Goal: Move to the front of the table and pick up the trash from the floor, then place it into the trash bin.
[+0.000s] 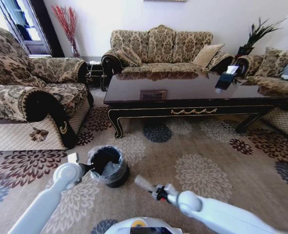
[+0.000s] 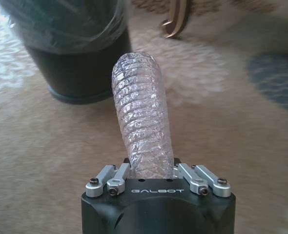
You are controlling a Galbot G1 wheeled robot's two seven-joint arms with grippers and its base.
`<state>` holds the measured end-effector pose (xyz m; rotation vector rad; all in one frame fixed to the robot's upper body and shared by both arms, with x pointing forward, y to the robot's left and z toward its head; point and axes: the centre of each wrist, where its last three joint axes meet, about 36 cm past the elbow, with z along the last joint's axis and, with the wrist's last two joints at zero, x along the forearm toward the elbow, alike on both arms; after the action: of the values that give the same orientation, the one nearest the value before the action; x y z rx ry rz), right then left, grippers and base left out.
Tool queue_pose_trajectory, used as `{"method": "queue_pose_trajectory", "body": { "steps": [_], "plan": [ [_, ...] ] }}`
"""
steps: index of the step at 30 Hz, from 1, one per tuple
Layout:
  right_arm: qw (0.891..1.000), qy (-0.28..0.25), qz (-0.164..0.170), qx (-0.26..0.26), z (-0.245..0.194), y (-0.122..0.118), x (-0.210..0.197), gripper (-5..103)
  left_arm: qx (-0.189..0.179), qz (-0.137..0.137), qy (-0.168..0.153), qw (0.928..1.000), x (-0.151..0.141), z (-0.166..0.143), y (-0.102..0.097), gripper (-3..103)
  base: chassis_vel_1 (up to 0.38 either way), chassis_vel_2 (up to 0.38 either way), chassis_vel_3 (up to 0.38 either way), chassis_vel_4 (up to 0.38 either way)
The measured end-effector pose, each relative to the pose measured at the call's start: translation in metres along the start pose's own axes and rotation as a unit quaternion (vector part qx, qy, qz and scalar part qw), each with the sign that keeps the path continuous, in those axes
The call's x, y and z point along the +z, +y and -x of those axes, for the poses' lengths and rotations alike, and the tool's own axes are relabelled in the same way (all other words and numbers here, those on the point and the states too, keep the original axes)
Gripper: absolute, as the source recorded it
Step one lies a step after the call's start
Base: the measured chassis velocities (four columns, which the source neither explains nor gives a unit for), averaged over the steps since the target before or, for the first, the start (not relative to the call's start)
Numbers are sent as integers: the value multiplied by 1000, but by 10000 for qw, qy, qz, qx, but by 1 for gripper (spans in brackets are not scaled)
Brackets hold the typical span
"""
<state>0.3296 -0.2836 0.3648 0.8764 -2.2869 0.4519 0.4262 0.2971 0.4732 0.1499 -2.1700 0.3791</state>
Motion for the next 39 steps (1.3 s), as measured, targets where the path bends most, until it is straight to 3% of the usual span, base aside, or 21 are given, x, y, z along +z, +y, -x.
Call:
{"method": "queue_pose_trajectory", "body": {
  "steps": [2, 5, 9, 10, 12, 13, 17, 18, 23, 27, 35, 39],
  "plan": [
    [9991, -311, -2, 293, -27, -15, -10, 30, 92, 44, 31, 9999, -2, 6, -14, 0, 0, 0, 0, 0],
    [9972, -640, 218, 327, -43, -18, -31, 30, 148, 79, 72, 9998, 2, 8, -25, 0, 0, 0, 0, 0],
    [9870, -1495, 439, 394, -77, -17, -87, 30, 396, 461, 197, 9980, 11, 17, -72, 0, 0, 0, 0, 0],
    [9870, -1495, 439, 394, -77, -17, -87, 30, 396, 461, 197, 9980, 11, 17, -72, 0, 0, 0, 0, 0],
    [9778, -1970, 618, 372, -97, -9, -118, 30, 524, 728, 230, 9957, 14, 23, -104, 0, 0, 0, 0, 0],
    [9778, -1970, 618, 372, -97, -9, -118, 30, 524, 728, 230, 9957, 14, 23, -104, 0, 0, 0, 0, 0],
    [9636, -2551, 774, 218, -117, 1, -146, 30, 655, 1168, 340, 9904, 18, 40, -161, 0, 0, 0, 0, 0],
    [9636, -2551, 774, 218, -117, 1, -146, 30, 655, 1168, 340, 9904, 18, 40, -161, 0, 0, 0, 0, 0],
    [9451, -3097, 1043, -51, -119, 10, -156, 29, 1004, 1764, 607, 9773, 36, 52, -234, 0, 0, 0, 0, 0],
    [9442, -3046, 1248, -56, -106, 10, -148, 29, 1150, 1947, 632, 9720, 43, 47, -256, 0, 0, 0, 0, 0],
    [9435, -2828, 1725, 72, -73, 2, -126, 29, 1326, 2124, 694, 9656, 57, 31, -257, 0, 0, 0, 0, 0],
    [9434, -2820, 1745, 46, -69, 2, -126, 29, 1326, 2121, 693, 9657, 56, 31, -259, 0, 0, 0, 0, 0]
  ]
}}
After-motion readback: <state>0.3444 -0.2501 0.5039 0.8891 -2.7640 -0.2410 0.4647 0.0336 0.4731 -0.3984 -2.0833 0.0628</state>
